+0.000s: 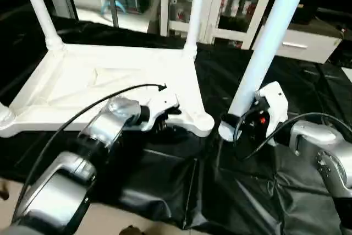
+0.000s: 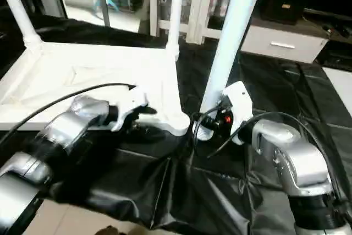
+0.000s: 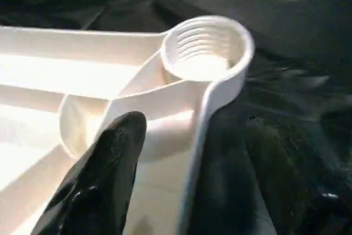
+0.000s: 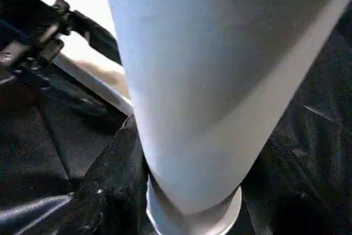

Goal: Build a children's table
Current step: Pick table leg

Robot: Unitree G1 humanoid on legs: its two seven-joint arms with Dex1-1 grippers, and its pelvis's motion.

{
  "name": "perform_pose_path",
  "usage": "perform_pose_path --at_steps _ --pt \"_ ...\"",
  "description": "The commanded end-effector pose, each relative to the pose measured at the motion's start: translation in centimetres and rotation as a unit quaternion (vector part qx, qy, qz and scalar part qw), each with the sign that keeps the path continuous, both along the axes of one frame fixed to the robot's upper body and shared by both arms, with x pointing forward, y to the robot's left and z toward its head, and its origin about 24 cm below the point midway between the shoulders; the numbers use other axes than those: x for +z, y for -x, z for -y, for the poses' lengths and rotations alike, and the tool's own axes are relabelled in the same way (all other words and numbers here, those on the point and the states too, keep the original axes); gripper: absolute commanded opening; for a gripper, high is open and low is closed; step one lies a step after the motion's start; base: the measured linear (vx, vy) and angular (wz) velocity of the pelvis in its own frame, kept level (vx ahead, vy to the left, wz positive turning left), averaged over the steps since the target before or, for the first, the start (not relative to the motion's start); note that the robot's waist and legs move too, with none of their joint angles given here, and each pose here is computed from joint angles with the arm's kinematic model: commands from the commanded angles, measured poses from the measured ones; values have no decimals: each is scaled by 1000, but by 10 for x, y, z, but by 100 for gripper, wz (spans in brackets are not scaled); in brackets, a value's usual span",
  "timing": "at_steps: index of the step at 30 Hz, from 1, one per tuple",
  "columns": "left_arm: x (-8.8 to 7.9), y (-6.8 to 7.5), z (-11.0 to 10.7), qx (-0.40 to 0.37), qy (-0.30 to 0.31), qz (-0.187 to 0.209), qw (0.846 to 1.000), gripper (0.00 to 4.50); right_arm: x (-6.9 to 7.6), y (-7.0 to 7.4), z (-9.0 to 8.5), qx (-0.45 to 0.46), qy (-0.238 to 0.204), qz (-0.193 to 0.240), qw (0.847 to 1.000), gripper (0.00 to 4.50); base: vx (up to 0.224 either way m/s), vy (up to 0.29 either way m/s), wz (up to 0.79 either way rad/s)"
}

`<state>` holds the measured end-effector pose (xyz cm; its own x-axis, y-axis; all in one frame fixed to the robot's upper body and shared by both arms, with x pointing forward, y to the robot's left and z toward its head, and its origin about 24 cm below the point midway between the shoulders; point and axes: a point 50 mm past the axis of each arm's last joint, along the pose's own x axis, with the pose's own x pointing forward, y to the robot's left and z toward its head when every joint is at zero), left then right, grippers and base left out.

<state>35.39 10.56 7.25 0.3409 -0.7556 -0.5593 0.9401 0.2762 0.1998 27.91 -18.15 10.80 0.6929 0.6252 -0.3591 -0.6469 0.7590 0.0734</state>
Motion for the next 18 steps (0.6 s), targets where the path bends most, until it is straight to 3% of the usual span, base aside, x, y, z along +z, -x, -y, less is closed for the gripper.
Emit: perform_pose_path --at_steps 1,5,6,18 --pt "-4 -3 2 -3 -17 5 1000 327 8 2 4 -3 4 13 1000 189 0 0 0" --pt "-12 -1 3 -15 -28 -10 999 327 8 4 4 -2 6 12 1000 189 0 0 0" --pt "-13 -1 3 -14 -29 -12 999 299 8 4 5 -1 7 12 1000 189 0 0 0" --pt "-17 -4 5 -6 -20 -36 999 204 9 6 6 2 11 12 1000 189 0 0 0"
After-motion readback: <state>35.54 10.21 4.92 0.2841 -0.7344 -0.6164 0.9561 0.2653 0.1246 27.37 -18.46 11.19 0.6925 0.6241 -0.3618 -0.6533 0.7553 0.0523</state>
